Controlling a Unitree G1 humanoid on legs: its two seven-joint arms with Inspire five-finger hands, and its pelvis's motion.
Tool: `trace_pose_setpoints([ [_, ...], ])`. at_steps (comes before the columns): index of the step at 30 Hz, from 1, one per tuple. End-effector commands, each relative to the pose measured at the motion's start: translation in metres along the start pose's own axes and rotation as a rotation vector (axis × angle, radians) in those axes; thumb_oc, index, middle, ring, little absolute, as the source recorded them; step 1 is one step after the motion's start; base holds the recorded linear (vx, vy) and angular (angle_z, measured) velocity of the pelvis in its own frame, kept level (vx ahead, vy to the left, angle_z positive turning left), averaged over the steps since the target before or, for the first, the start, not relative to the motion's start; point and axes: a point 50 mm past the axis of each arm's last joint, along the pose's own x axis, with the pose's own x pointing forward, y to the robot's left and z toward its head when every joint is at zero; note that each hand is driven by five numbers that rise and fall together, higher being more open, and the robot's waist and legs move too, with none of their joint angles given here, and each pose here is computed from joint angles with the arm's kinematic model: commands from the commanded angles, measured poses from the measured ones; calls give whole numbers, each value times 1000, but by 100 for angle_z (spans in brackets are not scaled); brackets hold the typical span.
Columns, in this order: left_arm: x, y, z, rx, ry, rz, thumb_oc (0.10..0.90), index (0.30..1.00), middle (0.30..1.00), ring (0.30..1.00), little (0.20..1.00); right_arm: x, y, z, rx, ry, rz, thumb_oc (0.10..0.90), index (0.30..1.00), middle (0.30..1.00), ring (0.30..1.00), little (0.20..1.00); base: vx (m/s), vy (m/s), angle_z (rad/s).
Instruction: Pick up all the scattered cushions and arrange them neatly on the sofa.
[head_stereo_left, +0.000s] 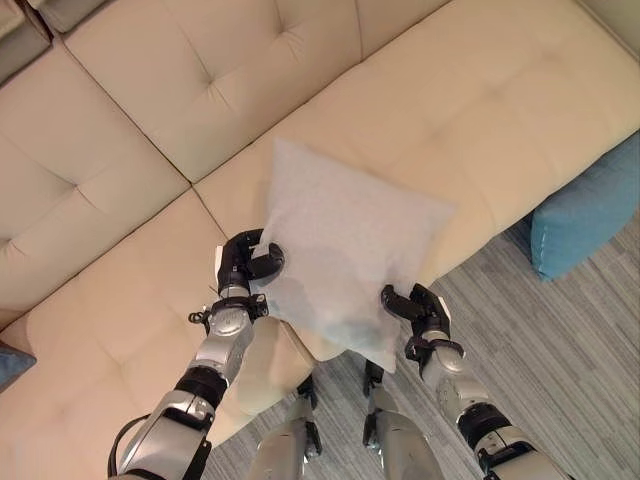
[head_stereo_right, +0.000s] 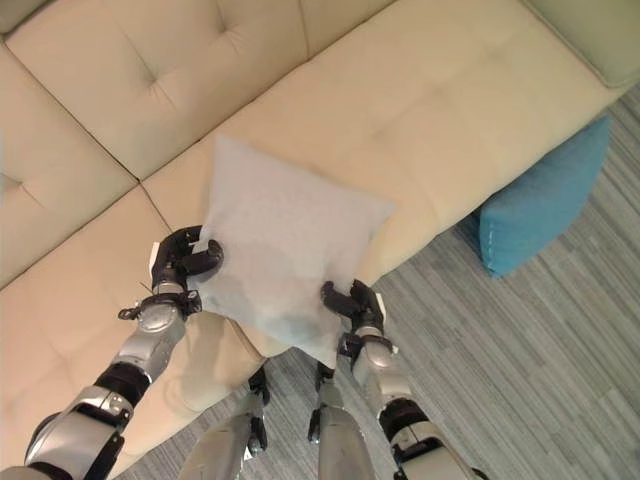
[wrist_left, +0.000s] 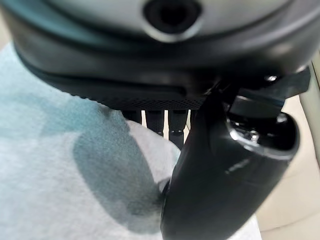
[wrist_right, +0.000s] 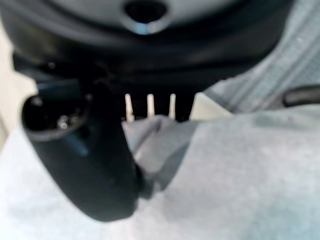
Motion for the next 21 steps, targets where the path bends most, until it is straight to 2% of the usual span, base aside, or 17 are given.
trace_pose_setpoints([
  [1,-13,-50,14,-126,-107,-233,400,300,300,300,300,-8,46,17,51,-123,178,400,300,300,300,300,58,-55,5],
  [7,-32,-48,10,-159,-122,-279,400,300,300,300,300,-22,24,16,76,-166,150,400,300,300,300,300,68,-52,10],
  [21,-76,-14,0,-165,-131,-324,400,300,300,300,300,-67,-21,39,0,-341,142,400,300,300,300,300,36,-85,17],
])
